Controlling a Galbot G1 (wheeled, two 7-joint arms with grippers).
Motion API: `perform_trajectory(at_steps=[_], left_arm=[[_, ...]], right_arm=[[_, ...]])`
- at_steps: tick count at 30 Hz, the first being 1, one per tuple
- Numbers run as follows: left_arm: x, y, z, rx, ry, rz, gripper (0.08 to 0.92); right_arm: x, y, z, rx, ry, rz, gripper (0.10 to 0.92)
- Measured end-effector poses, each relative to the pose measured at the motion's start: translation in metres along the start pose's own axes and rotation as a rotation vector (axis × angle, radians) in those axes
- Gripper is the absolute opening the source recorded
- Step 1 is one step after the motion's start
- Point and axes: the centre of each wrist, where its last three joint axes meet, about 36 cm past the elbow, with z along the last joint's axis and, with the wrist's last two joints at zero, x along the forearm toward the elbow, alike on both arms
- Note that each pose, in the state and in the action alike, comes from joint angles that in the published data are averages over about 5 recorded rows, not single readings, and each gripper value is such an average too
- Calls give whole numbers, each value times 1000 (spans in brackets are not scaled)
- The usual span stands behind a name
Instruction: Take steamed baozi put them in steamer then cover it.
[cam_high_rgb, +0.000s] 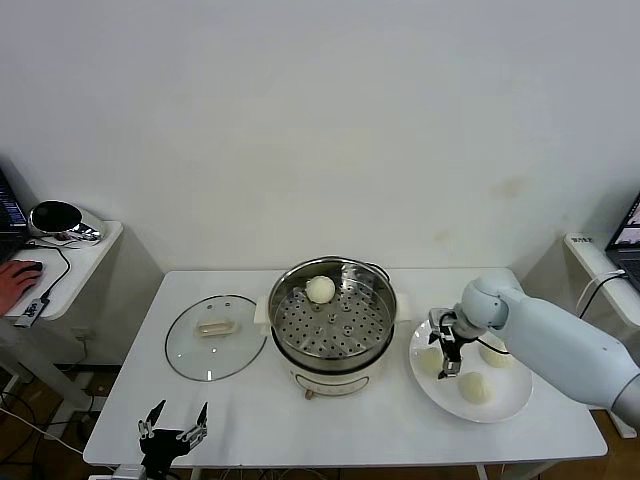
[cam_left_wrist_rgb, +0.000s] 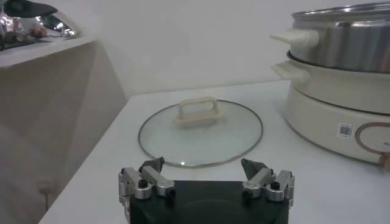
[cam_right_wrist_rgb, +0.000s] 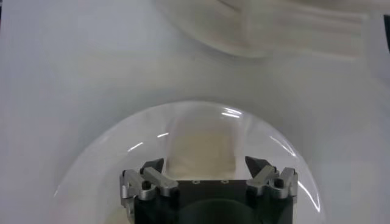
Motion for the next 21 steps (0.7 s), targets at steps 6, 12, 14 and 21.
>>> perform_trajectory(at_steps=[6, 12, 14, 21], left_arm=[[0, -1, 0, 1, -1, 0, 823], [0, -2, 0, 3, -1, 1, 823], [0, -2, 0, 3, -2, 2, 823], [-2, -6, -2, 4, -8, 9, 823]], right_arm=[[1, 1, 3, -9, 1, 2, 697], [4, 1, 9, -26, -1, 4, 552], [6, 1, 10, -30, -2, 3, 538], [27, -2, 17, -46, -3, 10, 527]])
